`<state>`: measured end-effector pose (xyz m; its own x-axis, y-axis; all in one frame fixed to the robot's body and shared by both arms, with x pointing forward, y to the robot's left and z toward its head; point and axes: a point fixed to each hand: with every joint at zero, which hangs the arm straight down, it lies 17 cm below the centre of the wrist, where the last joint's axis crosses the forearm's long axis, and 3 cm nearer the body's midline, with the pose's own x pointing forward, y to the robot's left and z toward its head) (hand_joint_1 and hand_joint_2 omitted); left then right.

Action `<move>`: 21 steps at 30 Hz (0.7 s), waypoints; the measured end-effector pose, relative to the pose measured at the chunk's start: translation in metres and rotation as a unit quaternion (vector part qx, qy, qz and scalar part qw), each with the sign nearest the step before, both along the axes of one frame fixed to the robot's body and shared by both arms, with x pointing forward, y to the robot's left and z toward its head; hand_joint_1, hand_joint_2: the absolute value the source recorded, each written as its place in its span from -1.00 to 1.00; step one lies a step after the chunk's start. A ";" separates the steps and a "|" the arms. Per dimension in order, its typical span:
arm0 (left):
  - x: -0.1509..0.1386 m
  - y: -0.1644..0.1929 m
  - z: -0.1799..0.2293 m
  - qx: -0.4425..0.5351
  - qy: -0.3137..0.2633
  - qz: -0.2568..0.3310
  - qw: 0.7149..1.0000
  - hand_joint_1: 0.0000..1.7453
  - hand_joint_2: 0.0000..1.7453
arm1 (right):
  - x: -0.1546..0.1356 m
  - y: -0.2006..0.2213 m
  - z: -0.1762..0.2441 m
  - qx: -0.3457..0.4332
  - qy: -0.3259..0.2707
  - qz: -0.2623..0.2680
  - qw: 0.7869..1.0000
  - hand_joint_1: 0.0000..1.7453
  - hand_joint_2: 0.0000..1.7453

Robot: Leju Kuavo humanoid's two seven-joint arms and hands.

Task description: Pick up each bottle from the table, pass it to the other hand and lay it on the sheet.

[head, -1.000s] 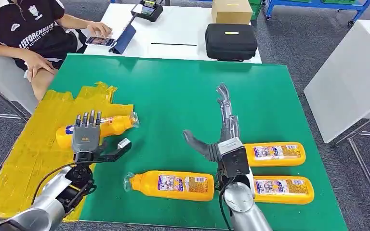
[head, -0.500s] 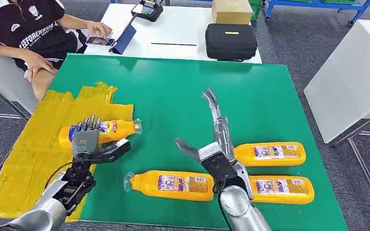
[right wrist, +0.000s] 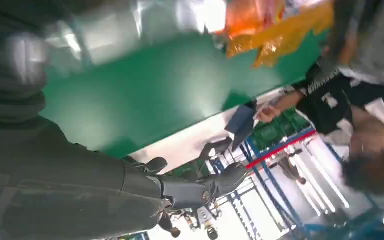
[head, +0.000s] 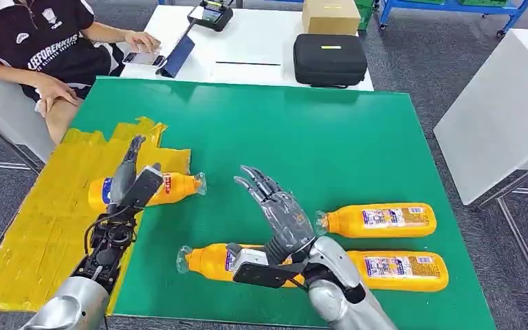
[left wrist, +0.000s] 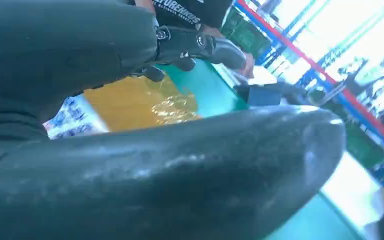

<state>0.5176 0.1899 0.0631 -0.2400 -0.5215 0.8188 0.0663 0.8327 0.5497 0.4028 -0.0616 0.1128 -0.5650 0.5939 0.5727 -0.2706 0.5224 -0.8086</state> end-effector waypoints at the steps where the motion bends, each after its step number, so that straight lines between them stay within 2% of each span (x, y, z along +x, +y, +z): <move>1: 0.001 0.003 0.004 -0.007 -0.005 0.006 1.000 -1.00 -1.00 | 0.000 0.000 -0.003 -0.009 -0.001 0.004 1.000 -1.00 -1.00; 12: 0.003 0.022 0.022 -0.037 -0.033 0.039 0.998 -1.00 -1.00 | 0.013 -0.004 -0.055 -0.148 0.007 0.024 0.989 -1.00 -1.00; 13: 0.003 0.023 0.023 -0.038 -0.034 0.039 0.998 -1.00 -1.00 | 0.016 -0.005 -0.060 -0.159 0.010 0.023 0.987 -1.00 1.00; 21: 0.002 0.021 0.025 -0.062 -0.034 0.032 0.997 -1.00 -1.00 | 0.027 -0.010 -0.091 -0.210 0.031 0.019 0.977 -1.00 1.00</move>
<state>0.5194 0.2113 0.0883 -0.2658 -0.4339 0.8608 -0.0229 0.8956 0.4444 0.4300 -0.0717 0.0221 -0.5626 0.7638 0.3165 -0.3382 0.1367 -0.9311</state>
